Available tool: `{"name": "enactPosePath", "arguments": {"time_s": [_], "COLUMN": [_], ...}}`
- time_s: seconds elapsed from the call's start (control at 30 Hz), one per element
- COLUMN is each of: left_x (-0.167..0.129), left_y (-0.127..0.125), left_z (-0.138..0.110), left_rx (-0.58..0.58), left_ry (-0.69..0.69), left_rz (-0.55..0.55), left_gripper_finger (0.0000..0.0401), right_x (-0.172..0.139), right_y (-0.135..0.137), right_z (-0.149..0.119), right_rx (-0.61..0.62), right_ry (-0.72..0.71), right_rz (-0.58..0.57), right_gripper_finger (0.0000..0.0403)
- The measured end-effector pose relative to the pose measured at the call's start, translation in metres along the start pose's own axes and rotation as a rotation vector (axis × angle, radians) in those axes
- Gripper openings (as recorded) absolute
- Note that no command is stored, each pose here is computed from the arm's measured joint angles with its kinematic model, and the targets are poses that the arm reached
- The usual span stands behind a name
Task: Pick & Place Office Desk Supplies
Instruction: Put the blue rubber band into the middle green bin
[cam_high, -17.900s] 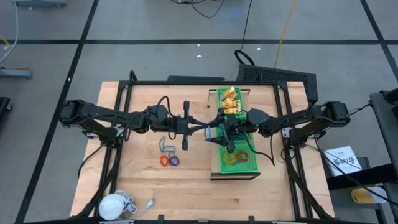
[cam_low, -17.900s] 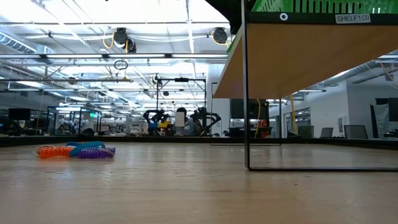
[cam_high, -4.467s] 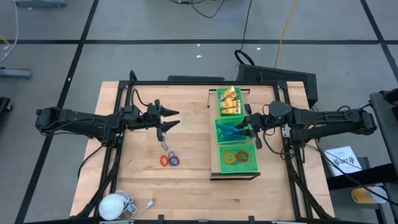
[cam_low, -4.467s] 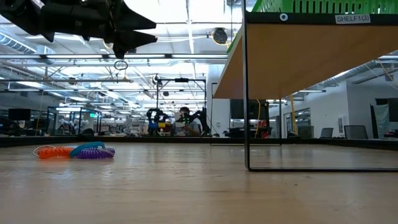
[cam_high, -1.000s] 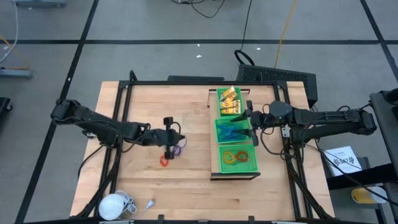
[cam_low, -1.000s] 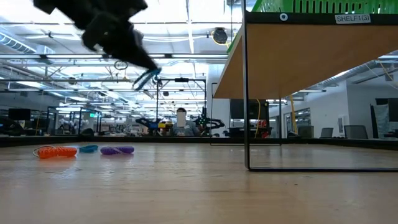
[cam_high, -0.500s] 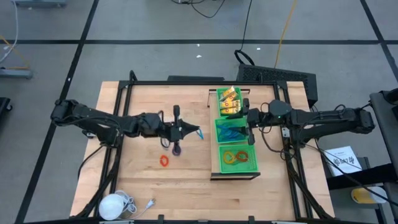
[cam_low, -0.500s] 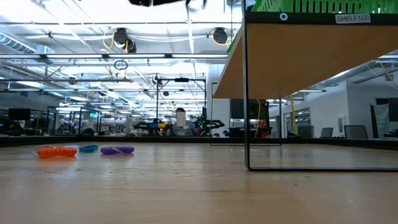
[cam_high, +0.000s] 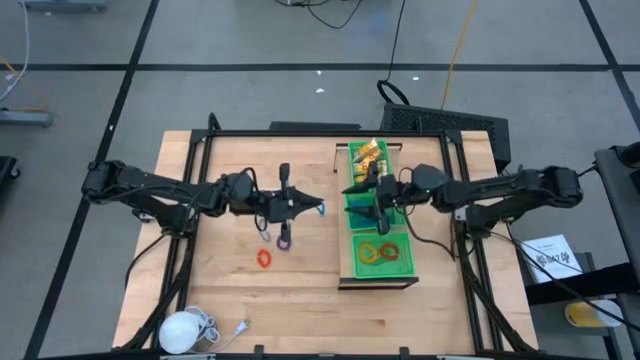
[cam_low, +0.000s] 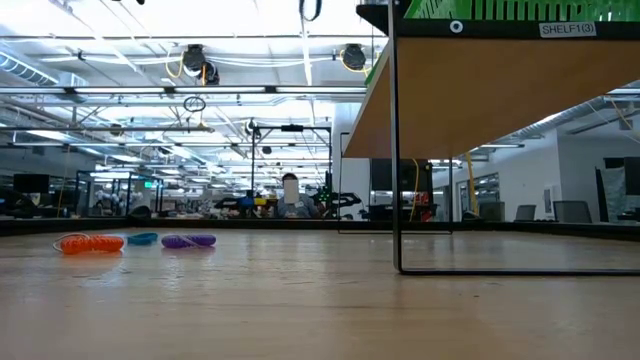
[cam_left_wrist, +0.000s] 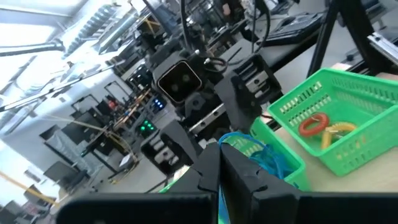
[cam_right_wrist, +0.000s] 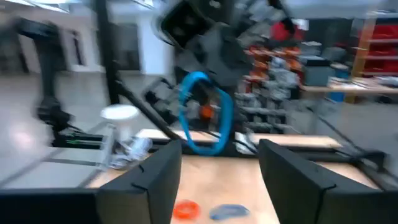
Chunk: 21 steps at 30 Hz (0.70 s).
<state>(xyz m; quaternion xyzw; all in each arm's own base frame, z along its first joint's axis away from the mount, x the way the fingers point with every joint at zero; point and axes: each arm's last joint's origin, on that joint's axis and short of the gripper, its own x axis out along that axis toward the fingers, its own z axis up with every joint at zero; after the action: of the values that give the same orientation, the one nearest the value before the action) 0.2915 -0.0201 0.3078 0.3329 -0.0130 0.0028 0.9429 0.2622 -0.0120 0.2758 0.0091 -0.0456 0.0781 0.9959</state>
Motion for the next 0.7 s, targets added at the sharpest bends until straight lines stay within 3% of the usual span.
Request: {"name": "enactPosePath", "arguments": {"time_s": [0.13,0.37,0.5,0.7], "left_x": [0.0,0.006,0.013,0.017], "left_y": [0.0,0.0,-0.001,-0.001], "left_z": [0.0,-0.003,-0.01,-0.011], "left_rx": [0.018,0.02,0.014,0.014], "left_ry": [-0.012,-0.034,-0.033,-0.1], "left_rz": [-0.014,0.008,0.02,0.007], "left_gripper_finger": [0.0003,0.0004,0.0009,0.0004], "right_x": [0.009,0.032,0.044,0.053], "right_y": [0.001,-0.004,-0.005,-0.008], "right_z": [-0.004,-0.005,-0.003,-0.01], "right_rx": [0.041,0.118,0.116,0.113], "right_ry": [-0.064,-0.06,-0.053,-0.034], "right_rz": [0.094,0.106,0.177,0.175], "right_gripper_finger": [0.024,0.0299,0.031,0.0303]}}
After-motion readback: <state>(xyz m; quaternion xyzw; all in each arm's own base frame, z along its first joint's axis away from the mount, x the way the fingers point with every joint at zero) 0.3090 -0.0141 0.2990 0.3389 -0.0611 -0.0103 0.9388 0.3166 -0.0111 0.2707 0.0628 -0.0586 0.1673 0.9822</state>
